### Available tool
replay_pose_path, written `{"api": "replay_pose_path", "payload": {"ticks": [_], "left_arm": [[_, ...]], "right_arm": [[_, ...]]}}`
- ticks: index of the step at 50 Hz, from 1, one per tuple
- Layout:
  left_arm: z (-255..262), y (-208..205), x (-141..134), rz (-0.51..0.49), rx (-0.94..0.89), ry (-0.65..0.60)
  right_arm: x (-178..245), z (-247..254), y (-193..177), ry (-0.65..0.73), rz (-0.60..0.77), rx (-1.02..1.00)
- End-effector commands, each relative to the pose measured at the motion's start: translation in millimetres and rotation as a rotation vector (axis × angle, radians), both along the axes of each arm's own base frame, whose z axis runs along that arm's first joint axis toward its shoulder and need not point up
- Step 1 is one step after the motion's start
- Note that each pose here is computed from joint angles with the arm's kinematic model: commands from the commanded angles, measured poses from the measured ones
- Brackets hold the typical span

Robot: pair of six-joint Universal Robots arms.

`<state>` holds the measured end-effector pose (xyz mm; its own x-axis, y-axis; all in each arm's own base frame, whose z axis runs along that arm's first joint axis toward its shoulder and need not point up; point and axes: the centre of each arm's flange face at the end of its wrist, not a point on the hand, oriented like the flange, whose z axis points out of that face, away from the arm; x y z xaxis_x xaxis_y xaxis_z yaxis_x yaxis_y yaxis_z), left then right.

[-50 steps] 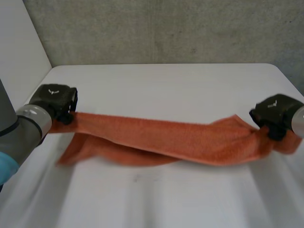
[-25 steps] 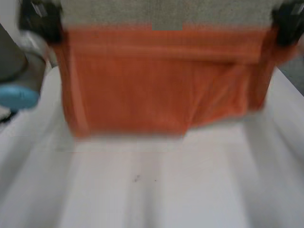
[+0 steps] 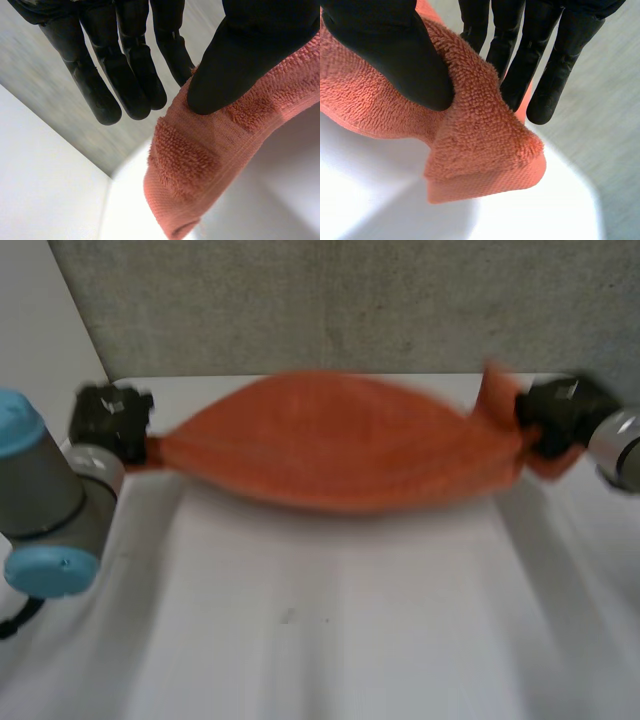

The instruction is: Fold the laundry

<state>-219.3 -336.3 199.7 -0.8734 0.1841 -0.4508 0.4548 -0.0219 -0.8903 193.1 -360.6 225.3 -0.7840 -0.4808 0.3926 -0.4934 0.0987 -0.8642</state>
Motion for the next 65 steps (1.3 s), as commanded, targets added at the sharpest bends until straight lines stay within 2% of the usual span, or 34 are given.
{"api": "replay_pose_path", "payload": {"ticks": [1,10,18,22,26,32,43,50,65], "left_arm": [[-43.7,6.8,1.2,0.001,0.125,-0.032],[-36.4,10.6,1.7,-0.001,0.112,-0.027],[-36.4,11.9,1.6,0.000,0.114,-0.026],[-39.0,13.4,3.6,0.002,0.124,-0.030],[-40.0,13.0,4.7,0.006,0.128,-0.030],[-39.5,14.1,4.0,0.004,0.126,-0.029],[-43.4,19.6,1.4,-0.007,0.141,-0.034],[-43.5,19.9,0.8,-0.010,0.141,-0.034],[-45.4,19.1,1.1,-0.008,0.142,-0.036]], "right_arm": [[-2.4,-71.9,-3.9,0.084,0.003,0.244],[-8.2,-56.7,-10.5,0.006,-0.084,0.211],[-10.2,-33.2,12.4,-0.040,-0.080,0.169],[-36.2,-5.0,37.6,-0.076,-0.087,0.048],[-43.6,0.9,53.4,-0.103,-0.051,0.011],[-51.1,-9.8,72.6,-0.113,-0.017,0.052],[-59.4,-46.3,92.5,-0.029,-0.001,0.156],[-60.7,-66.2,84.5,-0.029,0.002,0.202],[-56.9,-90.2,36.9,0.013,0.015,0.095]]}}
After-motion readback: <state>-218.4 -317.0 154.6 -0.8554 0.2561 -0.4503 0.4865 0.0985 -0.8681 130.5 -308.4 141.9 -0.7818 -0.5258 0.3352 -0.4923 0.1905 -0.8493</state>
